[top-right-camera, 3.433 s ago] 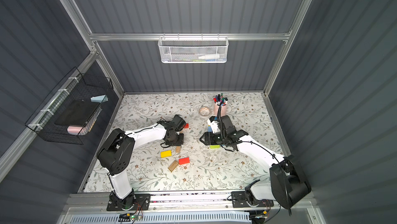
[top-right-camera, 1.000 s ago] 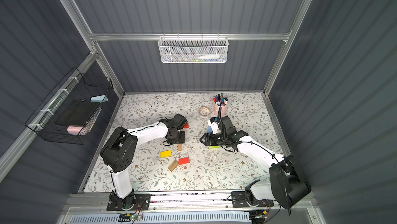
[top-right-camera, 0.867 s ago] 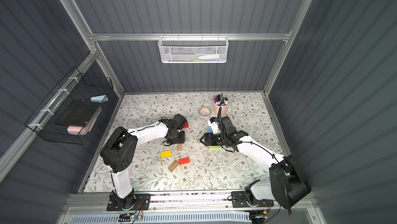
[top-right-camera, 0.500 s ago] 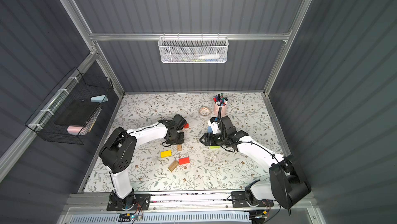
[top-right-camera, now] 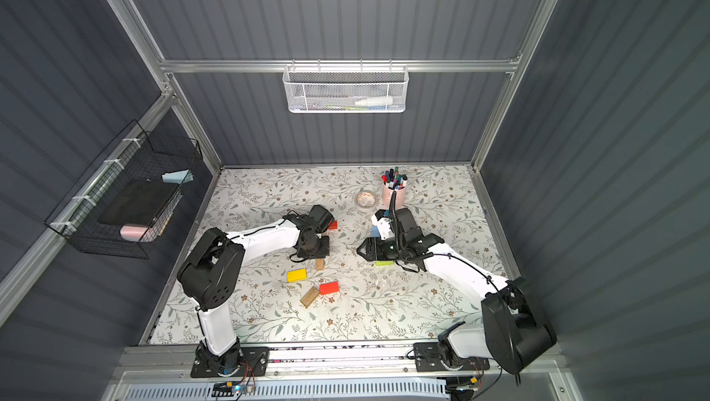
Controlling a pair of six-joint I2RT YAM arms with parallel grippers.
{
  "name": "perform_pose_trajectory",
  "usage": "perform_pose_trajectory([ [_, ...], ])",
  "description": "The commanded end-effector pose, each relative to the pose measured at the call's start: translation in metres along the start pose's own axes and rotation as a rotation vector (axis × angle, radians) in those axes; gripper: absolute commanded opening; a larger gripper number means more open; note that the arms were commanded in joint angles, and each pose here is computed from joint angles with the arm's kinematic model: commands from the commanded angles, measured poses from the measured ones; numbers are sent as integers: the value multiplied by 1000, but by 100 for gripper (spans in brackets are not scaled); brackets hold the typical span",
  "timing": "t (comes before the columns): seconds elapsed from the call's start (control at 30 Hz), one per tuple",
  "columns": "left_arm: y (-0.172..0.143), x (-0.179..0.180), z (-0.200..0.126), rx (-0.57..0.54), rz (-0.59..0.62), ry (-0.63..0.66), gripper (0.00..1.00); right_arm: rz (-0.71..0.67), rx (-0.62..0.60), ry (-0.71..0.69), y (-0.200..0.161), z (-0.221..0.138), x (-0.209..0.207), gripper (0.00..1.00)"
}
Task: Assemble the letter c with building blocks
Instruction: Assemble the building block at the center of the board.
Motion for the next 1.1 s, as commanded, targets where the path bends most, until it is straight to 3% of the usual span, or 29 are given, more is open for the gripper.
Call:
perform_pose_trajectory([
  [0.0, 5, -3, 2, -4, 27, 7, 27, 2, -10, 19, 1, -2, 2, 68],
  [1.07, 13, -7, 3, -11, 42, 4, 28, 6, -9, 30, 0, -3, 4, 68],
])
Point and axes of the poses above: each gripper's point midway between its finger pads, its own z axis out along the fingers, its own x axis along the line the jaws close on, y = z × x, the point moved 1 cm from there along -z, back along the fingers, and after that the axes turned 11 degrees about z, right-handed, at the moved point
